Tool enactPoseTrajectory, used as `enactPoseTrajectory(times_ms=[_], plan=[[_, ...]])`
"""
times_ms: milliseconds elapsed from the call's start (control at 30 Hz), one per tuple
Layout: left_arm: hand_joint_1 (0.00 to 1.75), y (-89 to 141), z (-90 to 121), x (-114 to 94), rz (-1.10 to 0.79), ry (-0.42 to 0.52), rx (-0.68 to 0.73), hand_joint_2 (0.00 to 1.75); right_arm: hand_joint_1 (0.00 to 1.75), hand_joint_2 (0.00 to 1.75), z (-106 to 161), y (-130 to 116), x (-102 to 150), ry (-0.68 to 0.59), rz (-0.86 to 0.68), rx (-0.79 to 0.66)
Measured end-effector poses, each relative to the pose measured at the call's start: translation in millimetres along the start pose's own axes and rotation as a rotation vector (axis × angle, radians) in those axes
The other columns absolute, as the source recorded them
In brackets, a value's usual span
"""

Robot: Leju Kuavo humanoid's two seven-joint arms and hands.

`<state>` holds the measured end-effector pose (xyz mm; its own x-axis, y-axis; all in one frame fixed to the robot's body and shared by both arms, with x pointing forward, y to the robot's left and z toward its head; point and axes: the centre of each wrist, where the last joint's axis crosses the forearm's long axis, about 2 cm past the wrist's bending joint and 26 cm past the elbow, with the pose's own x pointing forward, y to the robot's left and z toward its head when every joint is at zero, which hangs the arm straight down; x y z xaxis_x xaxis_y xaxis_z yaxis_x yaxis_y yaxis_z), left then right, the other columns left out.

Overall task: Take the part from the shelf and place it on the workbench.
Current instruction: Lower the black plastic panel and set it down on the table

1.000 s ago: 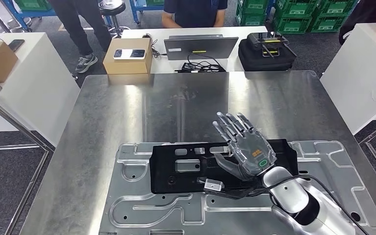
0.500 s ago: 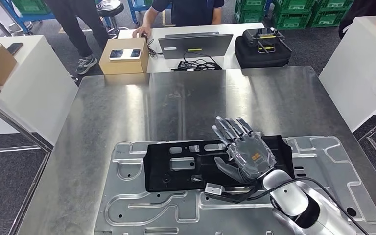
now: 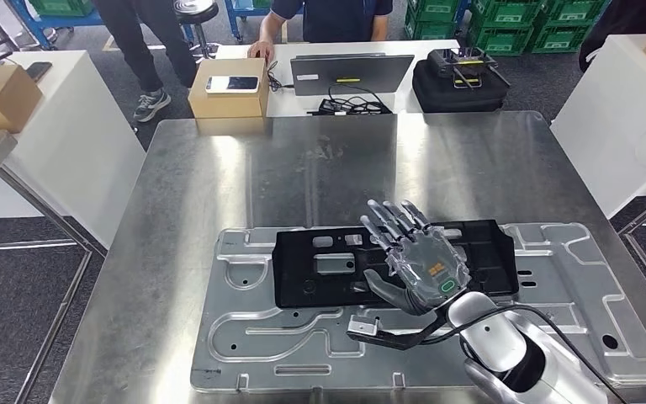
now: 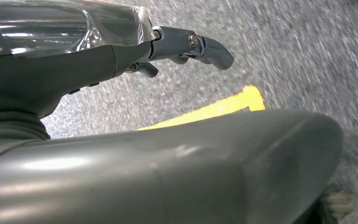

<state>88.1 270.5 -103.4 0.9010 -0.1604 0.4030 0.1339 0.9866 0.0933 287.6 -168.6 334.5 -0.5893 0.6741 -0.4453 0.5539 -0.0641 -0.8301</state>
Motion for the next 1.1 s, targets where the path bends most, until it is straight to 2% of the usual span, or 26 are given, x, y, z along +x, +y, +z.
enactPoseTrajectory(times_ms=[433, 800, 1100], plan=[[0.00, 0.8, 0.7, -3.6, -0.001, 0.006, -0.002, 0.00, 0.00, 0.00, 1.1, 1.3, 0.9, -0.001, -0.002, 0.006], [0.00, 3.5, -1.0, 3.1, -0.002, -0.010, 0.005, 0.00, 0.00, 0.00, 0.1, -0.4, -1.2, 0.004, 0.003, -0.001], [0.00, -3.3, 0.1, 1.4, 0.001, -0.007, -0.006, 0.00, 0.00, 0.00, 0.5, 0.1, -1.1, 0.004, 0.002, 0.001]])
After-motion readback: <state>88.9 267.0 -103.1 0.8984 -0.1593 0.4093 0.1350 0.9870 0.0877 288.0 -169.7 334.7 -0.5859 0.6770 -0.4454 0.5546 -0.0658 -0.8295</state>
